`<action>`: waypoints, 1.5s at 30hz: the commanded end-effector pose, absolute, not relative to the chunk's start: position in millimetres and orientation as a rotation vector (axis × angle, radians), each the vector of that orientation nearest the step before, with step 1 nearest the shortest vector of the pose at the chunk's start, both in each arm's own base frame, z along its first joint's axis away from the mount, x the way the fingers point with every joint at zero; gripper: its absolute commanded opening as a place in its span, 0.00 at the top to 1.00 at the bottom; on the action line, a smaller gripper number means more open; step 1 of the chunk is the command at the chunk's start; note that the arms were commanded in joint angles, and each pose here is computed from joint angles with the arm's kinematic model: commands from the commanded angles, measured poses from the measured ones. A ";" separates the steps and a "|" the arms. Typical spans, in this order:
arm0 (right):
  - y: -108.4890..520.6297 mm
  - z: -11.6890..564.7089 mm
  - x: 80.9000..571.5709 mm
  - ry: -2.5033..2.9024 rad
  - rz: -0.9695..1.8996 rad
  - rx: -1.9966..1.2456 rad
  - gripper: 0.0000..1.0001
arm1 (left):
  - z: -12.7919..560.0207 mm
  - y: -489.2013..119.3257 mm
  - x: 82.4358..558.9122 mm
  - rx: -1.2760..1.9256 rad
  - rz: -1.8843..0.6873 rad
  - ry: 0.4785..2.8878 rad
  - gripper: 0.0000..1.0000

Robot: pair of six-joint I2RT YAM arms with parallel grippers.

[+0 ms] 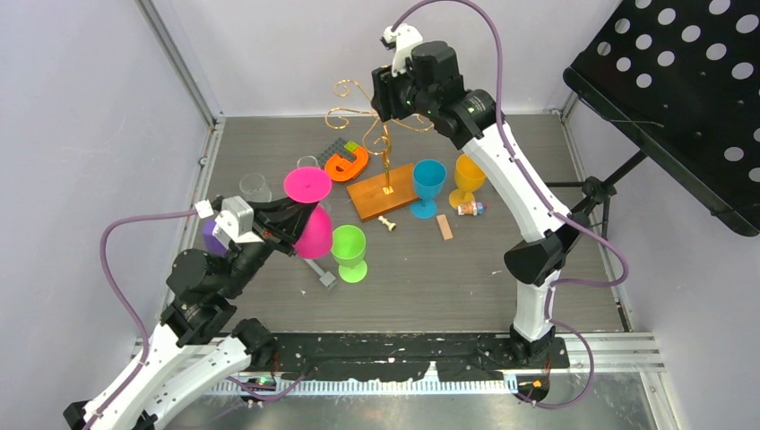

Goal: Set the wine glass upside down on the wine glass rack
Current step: Turn the wine glass upside down at the wine rack.

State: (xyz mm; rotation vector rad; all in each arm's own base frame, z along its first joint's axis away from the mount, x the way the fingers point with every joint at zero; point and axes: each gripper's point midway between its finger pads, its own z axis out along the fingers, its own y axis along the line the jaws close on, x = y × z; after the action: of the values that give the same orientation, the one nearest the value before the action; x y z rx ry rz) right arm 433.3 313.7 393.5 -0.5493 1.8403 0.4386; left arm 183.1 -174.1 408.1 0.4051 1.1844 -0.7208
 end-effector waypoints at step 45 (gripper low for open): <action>315.5 360.5 456.7 1.869 0.376 -0.511 0.95 | 419.7 -198.7 259.7 0.376 -0.531 1.066 1.00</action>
State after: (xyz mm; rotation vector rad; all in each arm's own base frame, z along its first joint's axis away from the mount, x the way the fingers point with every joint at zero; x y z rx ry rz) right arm 467.1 318.7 352.5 -0.4933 1.8772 0.3659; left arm 247.9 -203.0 383.1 0.4409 1.1969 -0.5395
